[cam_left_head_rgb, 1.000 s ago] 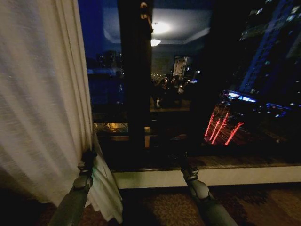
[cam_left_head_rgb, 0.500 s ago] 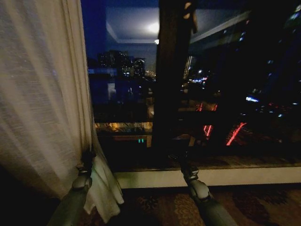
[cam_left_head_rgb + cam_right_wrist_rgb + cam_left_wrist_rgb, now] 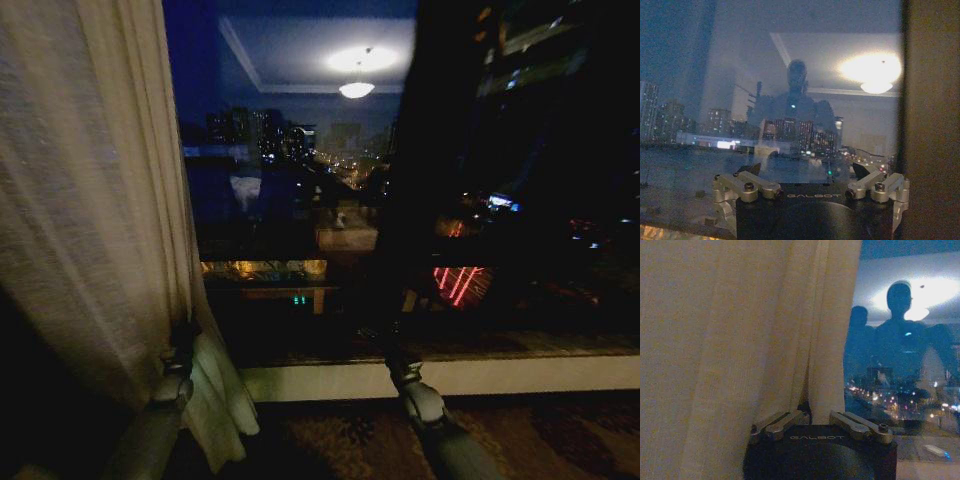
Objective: Open the curtains by pulling them apart, changing their state from closed to fully open.
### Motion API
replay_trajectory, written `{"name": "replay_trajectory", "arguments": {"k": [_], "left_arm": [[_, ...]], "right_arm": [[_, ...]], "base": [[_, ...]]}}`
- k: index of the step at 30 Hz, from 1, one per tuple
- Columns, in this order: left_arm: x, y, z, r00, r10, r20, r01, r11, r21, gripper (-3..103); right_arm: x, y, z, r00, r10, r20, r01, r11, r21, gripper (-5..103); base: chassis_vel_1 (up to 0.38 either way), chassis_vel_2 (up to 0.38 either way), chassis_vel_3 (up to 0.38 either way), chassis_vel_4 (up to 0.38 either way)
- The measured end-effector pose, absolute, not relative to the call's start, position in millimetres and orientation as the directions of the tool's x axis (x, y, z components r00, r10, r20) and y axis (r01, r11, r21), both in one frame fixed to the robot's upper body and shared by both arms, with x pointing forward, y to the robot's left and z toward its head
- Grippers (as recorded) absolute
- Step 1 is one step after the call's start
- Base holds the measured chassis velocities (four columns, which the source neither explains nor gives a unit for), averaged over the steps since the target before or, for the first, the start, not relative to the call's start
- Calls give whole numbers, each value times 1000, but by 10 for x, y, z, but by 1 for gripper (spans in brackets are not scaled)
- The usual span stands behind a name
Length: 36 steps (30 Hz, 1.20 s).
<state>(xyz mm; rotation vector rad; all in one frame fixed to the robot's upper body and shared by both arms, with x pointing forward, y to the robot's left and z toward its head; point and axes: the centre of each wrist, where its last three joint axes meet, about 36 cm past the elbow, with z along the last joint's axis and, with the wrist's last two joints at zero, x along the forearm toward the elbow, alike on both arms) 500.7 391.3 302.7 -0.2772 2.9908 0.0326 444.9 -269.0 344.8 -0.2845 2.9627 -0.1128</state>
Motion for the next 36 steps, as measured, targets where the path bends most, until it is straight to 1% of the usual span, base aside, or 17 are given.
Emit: {"name": "replay_trajectory", "arguments": {"k": [3,7,15,21,23,24,26,27,32,33,36], "left_arm": [[4999,3922,3013,-973,-185,-137,-188,982,9,1],[4995,3919,3005,-973,-186,-135,-189,982,9,1],[4993,3920,2997,-974,-187,-130,-190,982,11,1],[5055,4127,2996,-959,-253,-127,-258,966,29,1],[5098,4263,3006,-946,-298,-128,-305,952,39,1],[5132,4419,3011,-931,-343,-128,-352,934,56,1],[5167,4601,3025,-912,-388,-129,-399,914,74,1],[5167,4601,3025,-912,-388,-129,-399,914,74,1],[5230,5232,3159,-827,-548,-129,-561,820,114,1],[5230,5232,3159,-827,-548,-129,-561,820,114,1],[5165,5574,3194,-793,-592,-145,-609,775,168,1]], "right_arm": [[4449,-2688,3448,-969,-195,-154,-183,979,-90,100],[4449,-2688,3448,-969,-195,-154,-183,979,-90,100],[4449,-2693,3449,-969,-194,-154,-182,979,-91,100],[4449,-2691,3449,-969,-195,-154,-182,979,-91,100],[4449,-2690,3448,-969,-195,-154,-182,979,-90,100],[4449,-2690,3448,-969,-195,-154,-182,979,-90,100],[4449,-2690,3449,-969,-195,-154,-182,979,-90,100],[4449,-2690,3449,-969,-195,-154,-182,979,-90,100],[4449,-2691,3449,-969,-195,-154,-182,979,-90,100],[4449,-2691,3449,-969,-195,-154,-182,979,-90,100],[4449,-2691,3449,-969,-195,-154,-183,979,-90,100]], "base": [[242,222,-261,-232],[102,130,-53,-139],[-29,-32,15,19],[-10,-6,8,6],[0,0,0,0],[0,0,0,0],[0,0,0,0],[0,0,0,0],[0,0,0,0],[0,0,0,0],[0,0,0,0]]}}
